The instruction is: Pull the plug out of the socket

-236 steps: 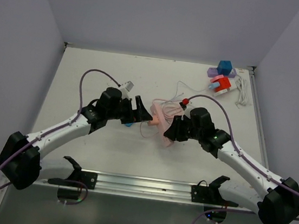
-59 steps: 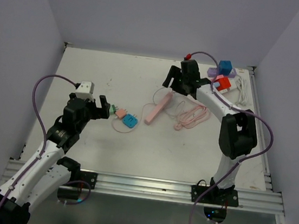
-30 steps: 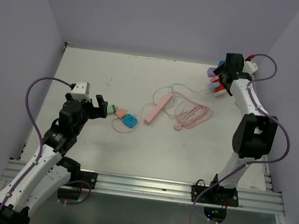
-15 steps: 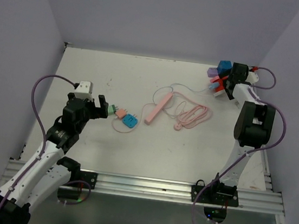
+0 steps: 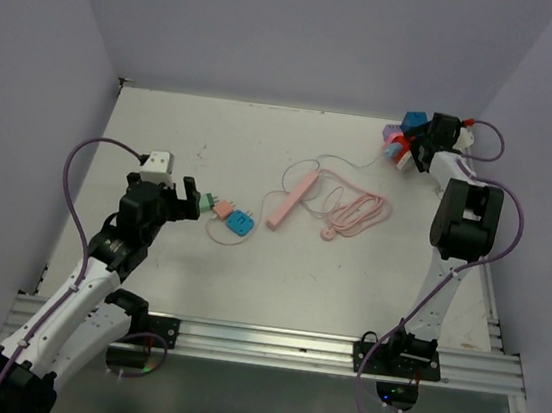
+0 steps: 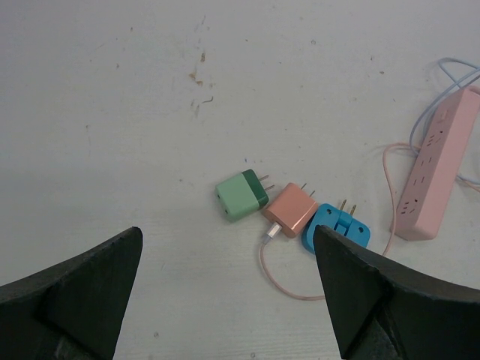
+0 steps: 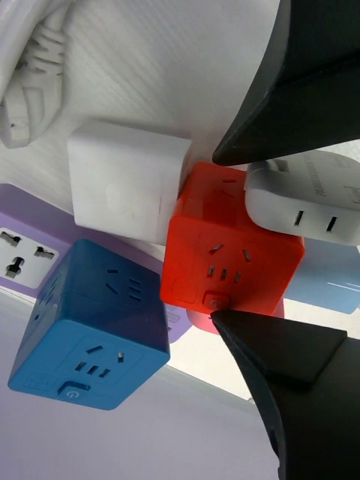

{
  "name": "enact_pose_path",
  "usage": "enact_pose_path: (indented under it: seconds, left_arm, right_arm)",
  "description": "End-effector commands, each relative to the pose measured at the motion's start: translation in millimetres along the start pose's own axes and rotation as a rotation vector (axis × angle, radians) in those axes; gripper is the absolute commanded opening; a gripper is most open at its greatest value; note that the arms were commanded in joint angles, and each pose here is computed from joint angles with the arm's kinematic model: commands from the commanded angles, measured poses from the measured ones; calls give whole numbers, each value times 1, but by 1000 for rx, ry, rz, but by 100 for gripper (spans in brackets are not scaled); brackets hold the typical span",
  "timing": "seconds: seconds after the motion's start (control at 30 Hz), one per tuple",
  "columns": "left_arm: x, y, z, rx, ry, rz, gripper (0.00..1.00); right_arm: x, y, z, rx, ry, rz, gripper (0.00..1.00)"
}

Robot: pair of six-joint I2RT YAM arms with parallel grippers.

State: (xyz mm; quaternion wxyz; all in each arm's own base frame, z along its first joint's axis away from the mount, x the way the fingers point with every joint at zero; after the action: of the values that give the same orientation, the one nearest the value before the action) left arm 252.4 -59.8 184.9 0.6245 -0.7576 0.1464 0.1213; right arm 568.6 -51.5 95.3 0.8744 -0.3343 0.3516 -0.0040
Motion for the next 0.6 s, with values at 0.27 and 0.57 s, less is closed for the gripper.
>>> enact_pose_path:
  seconds: [0.27, 0.57]
  left_arm:
    - [1, -8, 0, 18, 7, -36, 100]
    - [-2, -13, -6, 7, 46, -49, 100]
  right_arm:
    - [-36, 31, -3, -104, -104, 104, 41]
    - [-97, 78, -36, -223, -88, 199, 38]
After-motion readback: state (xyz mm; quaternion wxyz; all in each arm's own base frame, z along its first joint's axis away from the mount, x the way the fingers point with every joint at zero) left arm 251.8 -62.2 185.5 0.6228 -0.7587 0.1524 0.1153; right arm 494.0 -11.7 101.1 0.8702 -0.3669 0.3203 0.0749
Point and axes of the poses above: each gripper's point midway between its finger pads, its own x axis out along the fingers, its own z axis along the line the jaws close on, y = z × x, the point moved 3 cm from there along -x, back along the fingers, and after that the axes turned 3 degrees about -x, right-handed, at the moved point
